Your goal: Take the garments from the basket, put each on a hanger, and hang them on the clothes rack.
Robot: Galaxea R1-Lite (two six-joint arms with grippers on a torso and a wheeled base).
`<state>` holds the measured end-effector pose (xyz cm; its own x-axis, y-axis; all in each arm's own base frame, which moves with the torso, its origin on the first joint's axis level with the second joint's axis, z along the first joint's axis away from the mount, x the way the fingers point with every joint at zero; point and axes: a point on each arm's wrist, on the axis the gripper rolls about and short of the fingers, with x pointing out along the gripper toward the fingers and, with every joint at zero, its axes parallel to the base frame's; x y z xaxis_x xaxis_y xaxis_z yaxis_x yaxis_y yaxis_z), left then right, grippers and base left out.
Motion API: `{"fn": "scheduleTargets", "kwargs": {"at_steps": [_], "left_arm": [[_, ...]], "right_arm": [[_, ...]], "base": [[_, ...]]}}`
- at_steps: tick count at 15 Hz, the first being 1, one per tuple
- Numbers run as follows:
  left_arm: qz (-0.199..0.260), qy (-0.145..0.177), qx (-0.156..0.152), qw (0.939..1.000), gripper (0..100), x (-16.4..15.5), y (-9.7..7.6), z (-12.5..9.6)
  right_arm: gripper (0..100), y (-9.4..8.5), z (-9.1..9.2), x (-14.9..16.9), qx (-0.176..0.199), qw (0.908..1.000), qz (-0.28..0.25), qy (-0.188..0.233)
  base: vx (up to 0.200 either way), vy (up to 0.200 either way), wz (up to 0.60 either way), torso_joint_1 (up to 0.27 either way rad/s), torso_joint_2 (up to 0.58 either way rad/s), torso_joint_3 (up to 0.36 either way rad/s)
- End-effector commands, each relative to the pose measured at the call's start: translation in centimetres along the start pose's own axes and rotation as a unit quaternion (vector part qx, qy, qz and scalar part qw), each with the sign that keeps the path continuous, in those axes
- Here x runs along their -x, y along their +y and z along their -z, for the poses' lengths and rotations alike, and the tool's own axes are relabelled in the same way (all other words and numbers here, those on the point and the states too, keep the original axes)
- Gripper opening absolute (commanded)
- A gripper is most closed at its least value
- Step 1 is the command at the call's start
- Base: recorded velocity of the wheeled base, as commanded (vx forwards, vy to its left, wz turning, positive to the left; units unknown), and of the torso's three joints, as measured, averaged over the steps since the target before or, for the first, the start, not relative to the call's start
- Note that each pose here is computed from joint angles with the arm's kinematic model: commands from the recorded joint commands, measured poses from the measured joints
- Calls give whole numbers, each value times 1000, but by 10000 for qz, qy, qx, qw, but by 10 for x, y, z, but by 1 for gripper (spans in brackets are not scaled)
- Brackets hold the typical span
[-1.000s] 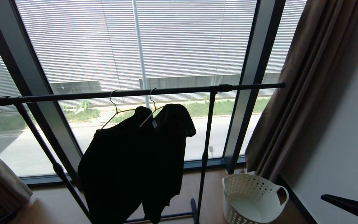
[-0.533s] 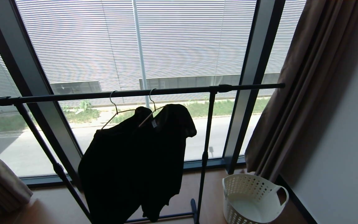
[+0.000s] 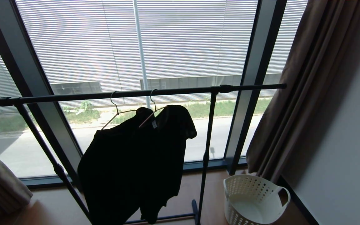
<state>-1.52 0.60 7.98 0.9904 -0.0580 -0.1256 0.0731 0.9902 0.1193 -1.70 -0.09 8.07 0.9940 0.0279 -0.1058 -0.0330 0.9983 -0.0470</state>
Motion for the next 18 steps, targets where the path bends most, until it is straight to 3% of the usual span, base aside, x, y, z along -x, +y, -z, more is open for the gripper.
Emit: {"fn": "scheduleTargets", "kwargs": {"at_steps": [1, 4, 5, 6, 8, 9, 10, 11, 13, 18], "left_arm": [[-13, 11, 35, 10000, 100, 0, 0, 1], [-518, 82, 155, 9985, 100, 0, -1, 1], [-1092, 134, 66, 9939, 100, 1, -4, 1], [-1242, 149, 6, 9921, 100, 1, -4, 1], [-1092, 121, 132, 9939, 100, 2, -5, 1], [-492, -24, 490, 9976, 100, 2, -7, 3], [-29, -268, 433, 9987, 100, 5, -8, 4], [148, -421, 351, 9984, 100, 7, -9, 5], [182, -441, 281, 9985, 100, 7, -9, 5], [150, -446, 275, 9985, 100, 7, -9, 5]], "right_arm": [[100, 1, 5, 3, -18, 9997, 89, -219], [100, 1, 4, 3, -145, 9996, -83, -226], [100, 1, 4, 3, -145, 9996, -91, -211], [100, 1, 4, 3, -145, 9996, -91, -211], [100, 1, 4, 3, -137, 9996, -98, -219], [100, 1, 4, 3, -136, 9996, -106, -227], [100, 1, 4, 3, -128, 9996, -121, -227], [100, 2, 4, 3, -120, 9996, -128, -243], [100, 2, 6, 6, -127, 9988, -51, -463], [100, 2, 6, 6, -199, 9987, 15, -468]], "base": [[0, 0, 0, 0, 0, 0], [0, 0, 0, 0, 0, 0], [0, 0, 0, 0, 0, 0], [0, 0, 0, 0, 0, 0], [0, 0, 0, 0, 0, 0], [0, 0, 0, 0, 0, 0], [0, 0, 0, 0, 0, 0], [0, 0, 0, 0, 0, 0], [0, 0, 0, 0, 0, 0], [0, 0, 0, 0, 0, 0]]}}
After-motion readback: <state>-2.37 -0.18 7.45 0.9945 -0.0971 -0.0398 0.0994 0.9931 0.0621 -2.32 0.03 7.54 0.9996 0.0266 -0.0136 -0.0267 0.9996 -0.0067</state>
